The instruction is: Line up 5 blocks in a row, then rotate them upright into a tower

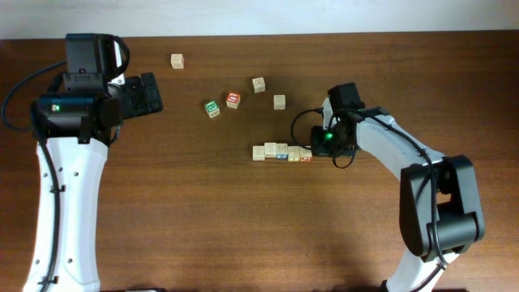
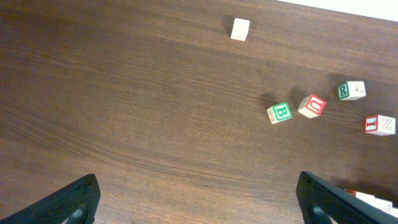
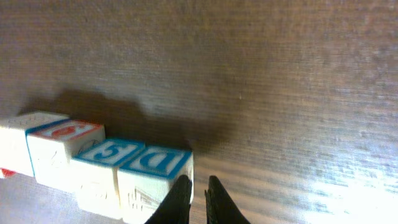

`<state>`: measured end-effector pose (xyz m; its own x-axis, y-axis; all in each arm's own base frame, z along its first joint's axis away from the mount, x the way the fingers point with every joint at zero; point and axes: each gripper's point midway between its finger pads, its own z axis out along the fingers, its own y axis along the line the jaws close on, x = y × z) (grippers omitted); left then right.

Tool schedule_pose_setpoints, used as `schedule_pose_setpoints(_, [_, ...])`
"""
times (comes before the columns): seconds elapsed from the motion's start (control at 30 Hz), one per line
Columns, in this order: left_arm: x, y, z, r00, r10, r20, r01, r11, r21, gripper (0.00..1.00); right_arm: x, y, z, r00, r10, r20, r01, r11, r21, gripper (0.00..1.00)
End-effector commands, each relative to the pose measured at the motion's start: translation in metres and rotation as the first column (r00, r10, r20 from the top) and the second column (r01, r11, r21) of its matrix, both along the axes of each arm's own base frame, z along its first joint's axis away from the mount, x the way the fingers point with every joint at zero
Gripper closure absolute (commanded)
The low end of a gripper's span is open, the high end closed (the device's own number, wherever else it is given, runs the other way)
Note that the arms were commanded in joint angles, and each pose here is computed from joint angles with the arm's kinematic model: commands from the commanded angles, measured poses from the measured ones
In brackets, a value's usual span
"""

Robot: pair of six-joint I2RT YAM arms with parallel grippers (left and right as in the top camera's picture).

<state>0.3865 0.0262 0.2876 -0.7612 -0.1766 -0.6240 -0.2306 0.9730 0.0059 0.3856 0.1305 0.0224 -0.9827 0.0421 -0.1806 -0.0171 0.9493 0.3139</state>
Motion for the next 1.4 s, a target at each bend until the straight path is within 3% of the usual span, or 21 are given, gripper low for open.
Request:
schedule_pose_setpoints(0.0, [0.002,0.004,0.005,1.0,0.021,0.014,-0.021,1.0,0.001,0.01,0.023,0.01,0.031,0.998,0.01,0.056,-0.011,1.0,0.02,0.88])
schedule_pose_setpoints(0.17, [0.002,0.004,0.005,1.0,0.021,0.015,-0.021,1.0,0.0,0.01,0.042,0.021,0.065,0.995,-0.012,0.1,0.008,0.999,0.048,0.82])
schedule_pose_setpoints(0.37, [0.002,0.004,0.005,1.0,0.021,0.015,-0.021,1.0,0.0,0.01,0.053,0.071,0.082,0.986,-0.057,0.159,0.034,0.989,0.141,0.81])
schedule_pose_setpoints(0.77, [0.002,0.004,0.005,1.0,0.021,0.014,-0.021,1.0,0.001,0.01,0.071,0.105,0.041,0.995,-0.017,0.1,0.018,1.0,-0.012,0.76])
schedule_pose_setpoints(1.13, [0.002,0.004,0.005,1.0,0.021,0.015,-0.021,1.0,0.0,0.01,0.061,0.111,-0.002,0.994,0.009,0.11,0.014,0.978,-0.21,0.76])
schedule_pose_setpoints(1.37, [0.002,0.004,0.005,1.0,0.021,0.014,-0.021,1.0,0.001,0.01,0.056,0.107,-0.014,0.996,-0.038,0.083,0.057,0.969,-0.242,0.77])
